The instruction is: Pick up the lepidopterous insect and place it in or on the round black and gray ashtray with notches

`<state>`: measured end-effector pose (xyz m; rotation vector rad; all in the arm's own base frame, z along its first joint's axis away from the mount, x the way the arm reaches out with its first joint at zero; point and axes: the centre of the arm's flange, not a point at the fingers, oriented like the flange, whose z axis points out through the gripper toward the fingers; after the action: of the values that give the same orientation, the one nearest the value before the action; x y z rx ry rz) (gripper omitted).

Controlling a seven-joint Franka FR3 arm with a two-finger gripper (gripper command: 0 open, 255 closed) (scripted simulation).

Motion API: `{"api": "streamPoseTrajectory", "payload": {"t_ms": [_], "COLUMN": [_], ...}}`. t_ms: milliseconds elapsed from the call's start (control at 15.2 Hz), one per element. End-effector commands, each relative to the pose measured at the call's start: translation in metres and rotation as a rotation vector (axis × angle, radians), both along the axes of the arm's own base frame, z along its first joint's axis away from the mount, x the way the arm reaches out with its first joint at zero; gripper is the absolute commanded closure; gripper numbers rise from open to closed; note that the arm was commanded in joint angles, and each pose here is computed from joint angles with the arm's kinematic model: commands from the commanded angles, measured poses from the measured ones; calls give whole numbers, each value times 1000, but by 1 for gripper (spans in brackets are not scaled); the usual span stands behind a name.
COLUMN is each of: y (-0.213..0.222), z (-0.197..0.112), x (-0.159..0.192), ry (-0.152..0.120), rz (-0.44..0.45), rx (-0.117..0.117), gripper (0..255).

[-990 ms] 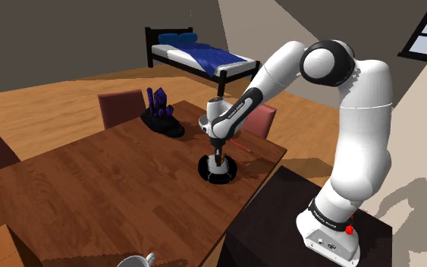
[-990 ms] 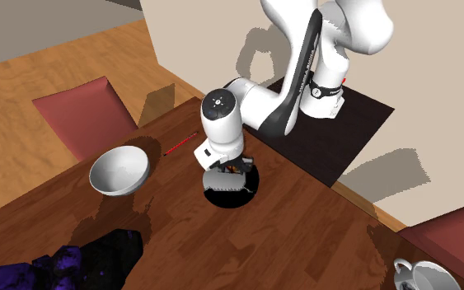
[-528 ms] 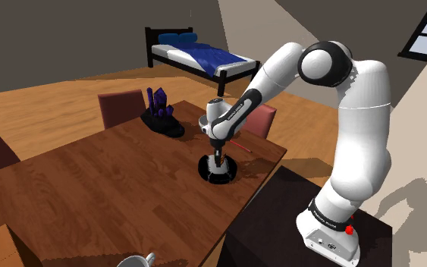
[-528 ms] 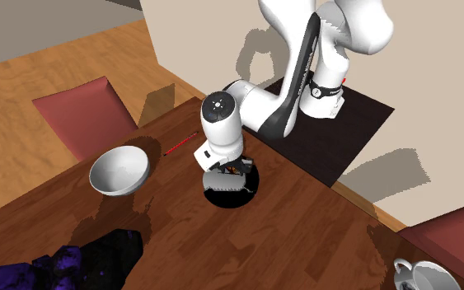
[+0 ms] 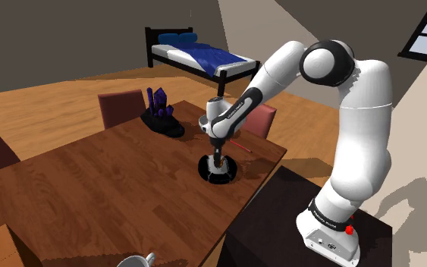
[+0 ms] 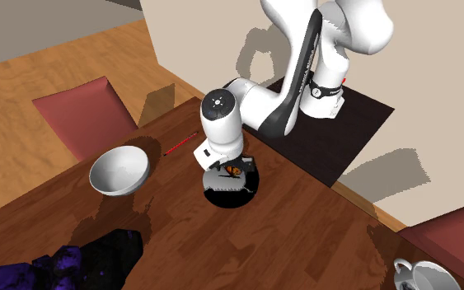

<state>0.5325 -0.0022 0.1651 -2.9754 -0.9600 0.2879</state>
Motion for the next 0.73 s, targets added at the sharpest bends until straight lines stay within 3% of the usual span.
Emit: {"api": "streamPoseTrajectory", "payload": {"t_ms": [0,132,660], "y": [1,2,2], "z": [19,42,42], "x": [4,8,8], "ry": [0,0,0], "rz": [0,0,0], "rx": [0,0,0], "gripper": [0,0,0]}}
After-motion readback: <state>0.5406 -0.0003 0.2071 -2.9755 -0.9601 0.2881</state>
